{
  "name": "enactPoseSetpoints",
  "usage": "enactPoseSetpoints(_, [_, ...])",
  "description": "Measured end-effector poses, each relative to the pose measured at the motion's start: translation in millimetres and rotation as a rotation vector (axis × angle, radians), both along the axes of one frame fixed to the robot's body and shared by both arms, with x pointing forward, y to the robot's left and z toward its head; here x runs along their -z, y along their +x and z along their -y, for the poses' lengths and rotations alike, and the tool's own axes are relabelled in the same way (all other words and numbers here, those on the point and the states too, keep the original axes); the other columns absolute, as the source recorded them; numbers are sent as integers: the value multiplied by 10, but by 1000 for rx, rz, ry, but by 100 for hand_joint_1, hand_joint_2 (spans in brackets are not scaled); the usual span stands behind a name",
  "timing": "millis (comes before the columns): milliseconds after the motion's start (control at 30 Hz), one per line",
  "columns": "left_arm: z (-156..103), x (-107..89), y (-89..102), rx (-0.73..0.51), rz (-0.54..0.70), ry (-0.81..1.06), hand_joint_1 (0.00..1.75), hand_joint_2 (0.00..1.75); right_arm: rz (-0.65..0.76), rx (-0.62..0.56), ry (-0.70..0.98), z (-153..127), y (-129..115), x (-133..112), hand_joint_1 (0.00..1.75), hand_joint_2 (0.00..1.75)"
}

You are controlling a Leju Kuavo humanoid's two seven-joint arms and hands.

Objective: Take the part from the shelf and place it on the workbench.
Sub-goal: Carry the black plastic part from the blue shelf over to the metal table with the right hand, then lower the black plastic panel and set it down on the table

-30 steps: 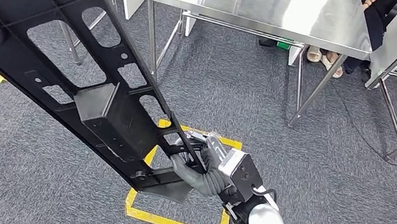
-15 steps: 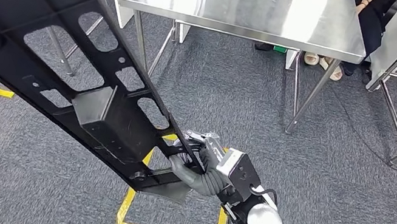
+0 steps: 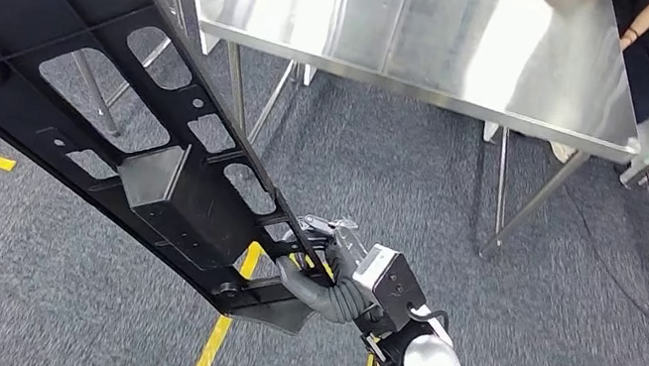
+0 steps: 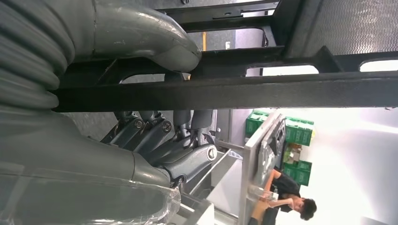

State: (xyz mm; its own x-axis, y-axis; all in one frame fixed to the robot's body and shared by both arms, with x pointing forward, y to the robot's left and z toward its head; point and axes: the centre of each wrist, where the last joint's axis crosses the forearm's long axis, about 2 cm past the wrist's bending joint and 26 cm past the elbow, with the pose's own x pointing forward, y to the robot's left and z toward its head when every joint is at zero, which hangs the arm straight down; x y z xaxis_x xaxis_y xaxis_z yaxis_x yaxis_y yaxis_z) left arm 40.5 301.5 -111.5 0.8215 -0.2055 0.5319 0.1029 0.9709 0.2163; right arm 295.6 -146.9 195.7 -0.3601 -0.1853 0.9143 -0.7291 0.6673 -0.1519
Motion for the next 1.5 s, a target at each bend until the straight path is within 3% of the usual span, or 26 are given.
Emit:
enactPoseSetpoints(133, [8, 1, -17, -8, 0, 14, 0, 175, -14, 7, -10, 29, -6, 50, 175, 175])
enactPoseSetpoints(300, [100, -15, 117, -11, 30, 9, 0, 175, 16, 9, 7, 19, 41, -56, 175, 175])
enactPoseSetpoints(633, [95, 1, -12, -15, 1, 15, 0, 175, -3, 18, 4, 25, 16, 2, 175, 175])
enactPoseSetpoints(833, [136, -8, 63, -15, 19, 10, 0, 175, 14, 20, 11, 18, 42, -50, 175, 175])
enactPoseSetpoints(1133, [154, 0, -11, -20, 6, 13, 0, 175, -7, 41, -3, 35, -6, 33, 175, 175])
enactPoseSetpoints(1333, [212, -18, 124, -26, 45, 2, 0, 175, 47, 43, 27, -52, 25, -159, 175, 175])
enactPoseSetpoints(1500, [183, -3, 4, -38, 25, 17, 0, 175, 43, 52, 17, -61, 2, -128, 175, 175])
